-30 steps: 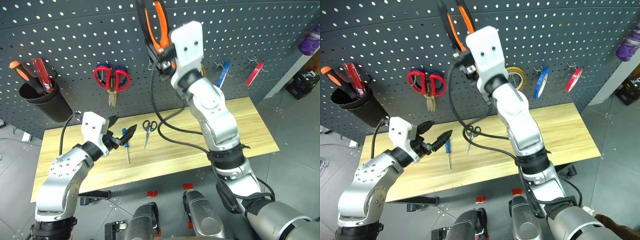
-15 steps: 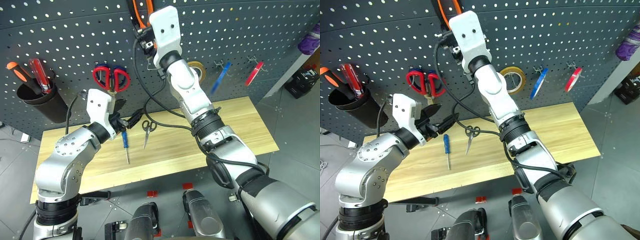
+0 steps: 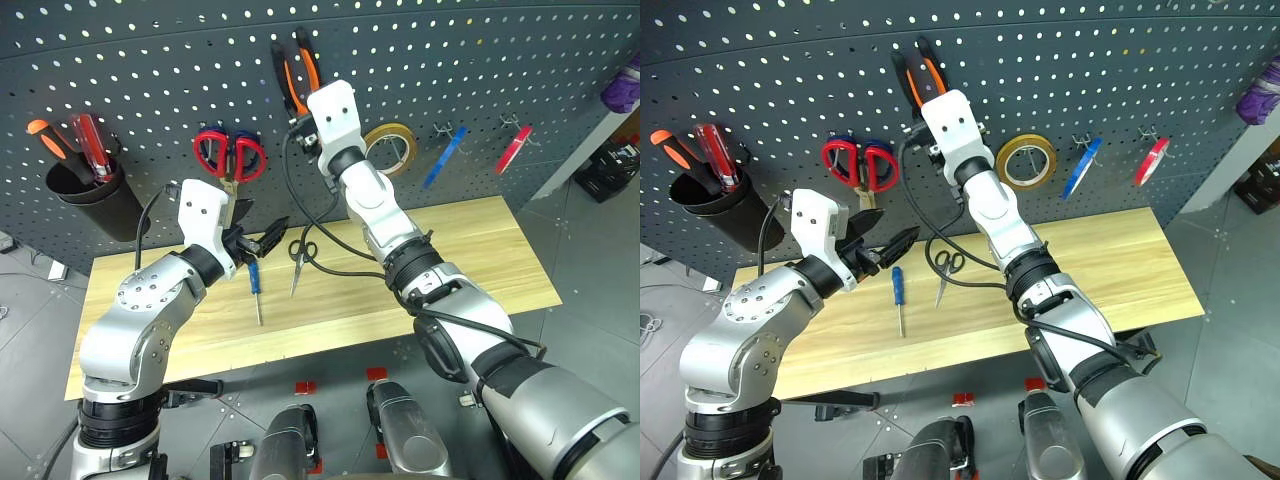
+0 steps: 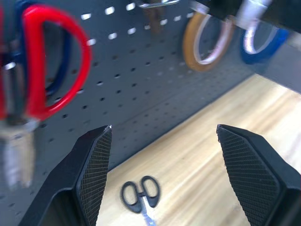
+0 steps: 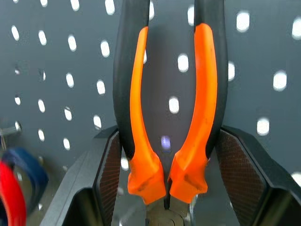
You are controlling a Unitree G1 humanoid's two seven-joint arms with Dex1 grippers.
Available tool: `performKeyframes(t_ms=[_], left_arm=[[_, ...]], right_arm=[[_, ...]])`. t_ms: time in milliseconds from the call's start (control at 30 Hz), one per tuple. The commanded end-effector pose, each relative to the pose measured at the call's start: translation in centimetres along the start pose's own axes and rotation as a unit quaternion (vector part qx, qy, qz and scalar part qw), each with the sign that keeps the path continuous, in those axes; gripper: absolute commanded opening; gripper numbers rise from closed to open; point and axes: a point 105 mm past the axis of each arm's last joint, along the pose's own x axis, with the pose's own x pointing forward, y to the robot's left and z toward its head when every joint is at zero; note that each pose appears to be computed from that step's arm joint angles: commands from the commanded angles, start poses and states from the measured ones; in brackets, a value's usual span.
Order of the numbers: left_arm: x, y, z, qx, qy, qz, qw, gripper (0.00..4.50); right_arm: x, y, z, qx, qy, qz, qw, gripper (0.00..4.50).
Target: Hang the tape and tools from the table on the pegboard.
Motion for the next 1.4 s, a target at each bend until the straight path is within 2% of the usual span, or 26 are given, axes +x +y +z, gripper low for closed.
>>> performKeyframes(t_ms=[33, 233, 267, 400, 433, 633, 733, 800, 867, 1000, 1133, 1400], left_arm=[[-0.3, 0.9, -0.1, -0.021, -0.008, 0.032, 0.999, 3.74], [-0.2, -0.1, -2.0, -0.036, 0.018, 0.026, 0.999, 3.74], [-0.2, -0.1, -2.3, -0.037, 0.022, 0.027, 0.999, 3.74], [0.0, 0.0, -3.2, -0.043, 0.034, 0.042, 0.998, 4.48], [0.2, 0.1, -3.5, -0.043, 0.039, 0.049, 0.997, 4.50], [1.6, -1.1, -5.4, -0.063, 0.087, 0.056, 0.993, 4.50], [2.4, -0.8, -7.4, -0.042, 0.144, 0.096, 0.984, 4.50], [2.8, -0.5, -9.0, -0.010, 0.198, 0.110, 0.974, 4.50], [3.5, -0.8, -10.6, 0.043, 0.241, 0.085, 0.966, 4.50], [4.8, -0.7, -12.6, 0.012, 0.271, 0.105, 0.957, 4.50], [5.8, -1.7, -14.7, -0.024, 0.308, 0.095, 0.946, 4.50], [7.5, -1.6, -16.6, -0.053, 0.336, 0.101, 0.935, 4.50]], right_arm=[[0.1, -0.5, 0.7, 0.000, -0.003, -0.006, 1.000, 2.70], [-1.2, -0.1, -0.9, 0.010, 0.041, 0.025, 0.999, 2.70], [-1.4, -0.2, -1.2, 0.014, 0.050, 0.029, 0.998, 3.05], [-2.4, -0.1, -1.6, 0.024, 0.081, 0.054, 0.995, 4.22], [-2.7, 0.1, -1.8, 0.026, 0.092, 0.065, 0.993, 4.48], [-4.7, 0.8, -1.6, 0.057, 0.132, 0.122, 0.982, 4.48], [-6.7, 2.1, -1.3, 0.094, 0.151, 0.178, 0.968, 4.48], [-8.1, 2.9, -1.2, 0.105, 0.166, 0.218, 0.956, 4.48], [-10.1, 3.8, -1.1, 0.126, 0.184, 0.264, 0.938, 4.48], [-13.9, 4.8, -1.0, 0.139, 0.215, 0.334, 0.907, 4.48], [-16.1, 5.2, -1.2, 0.139, 0.238, 0.356, 0.893, 4.48], [-16.9, 5.5, -1.0, 0.146, 0.251, 0.363, 0.885, 4.48]])
